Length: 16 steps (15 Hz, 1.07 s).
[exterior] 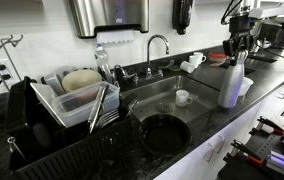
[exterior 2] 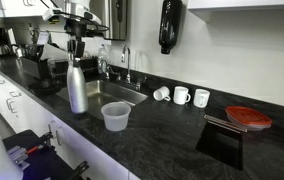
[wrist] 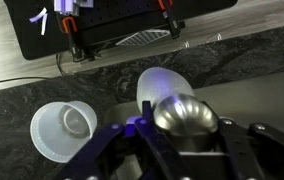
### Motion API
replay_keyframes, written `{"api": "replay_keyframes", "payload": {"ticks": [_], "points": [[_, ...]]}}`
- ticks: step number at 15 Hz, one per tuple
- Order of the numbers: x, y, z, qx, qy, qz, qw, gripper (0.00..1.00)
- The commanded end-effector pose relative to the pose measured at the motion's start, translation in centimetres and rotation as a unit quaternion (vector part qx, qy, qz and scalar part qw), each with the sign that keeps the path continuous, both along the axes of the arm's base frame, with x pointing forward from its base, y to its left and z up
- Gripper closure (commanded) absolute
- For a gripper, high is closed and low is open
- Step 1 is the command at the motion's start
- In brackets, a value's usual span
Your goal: Put the silver flask in the sink
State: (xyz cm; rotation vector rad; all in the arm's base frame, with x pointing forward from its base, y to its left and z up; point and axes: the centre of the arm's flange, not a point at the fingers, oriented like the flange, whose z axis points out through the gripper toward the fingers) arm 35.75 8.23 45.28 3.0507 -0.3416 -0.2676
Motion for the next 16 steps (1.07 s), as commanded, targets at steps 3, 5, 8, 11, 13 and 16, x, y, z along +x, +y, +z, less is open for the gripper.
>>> {"api": "replay_keyframes", "payload": {"ticks": [3, 5, 8, 11, 13, 16], "points": [[1.7, 0.6, 2.1, 0.005, -0.031, 0.031, 0.9990, 0.77], [2.6, 1.1, 2.4, 0.002, -0.040, 0.041, 0.9983, 0.77], [4.3, 1.6, 2.2, -0.004, -0.046, 0.062, 0.9970, 0.77], [6.3, 2.6, 1.4, -0.008, -0.042, 0.087, 0.9953, 0.77], [7.6, 3.2, 0.7, -0.009, -0.038, 0.099, 0.9944, 0.77], [9.3, 4.2, -0.4, -0.005, -0.033, 0.110, 0.9934, 0.77]]}}
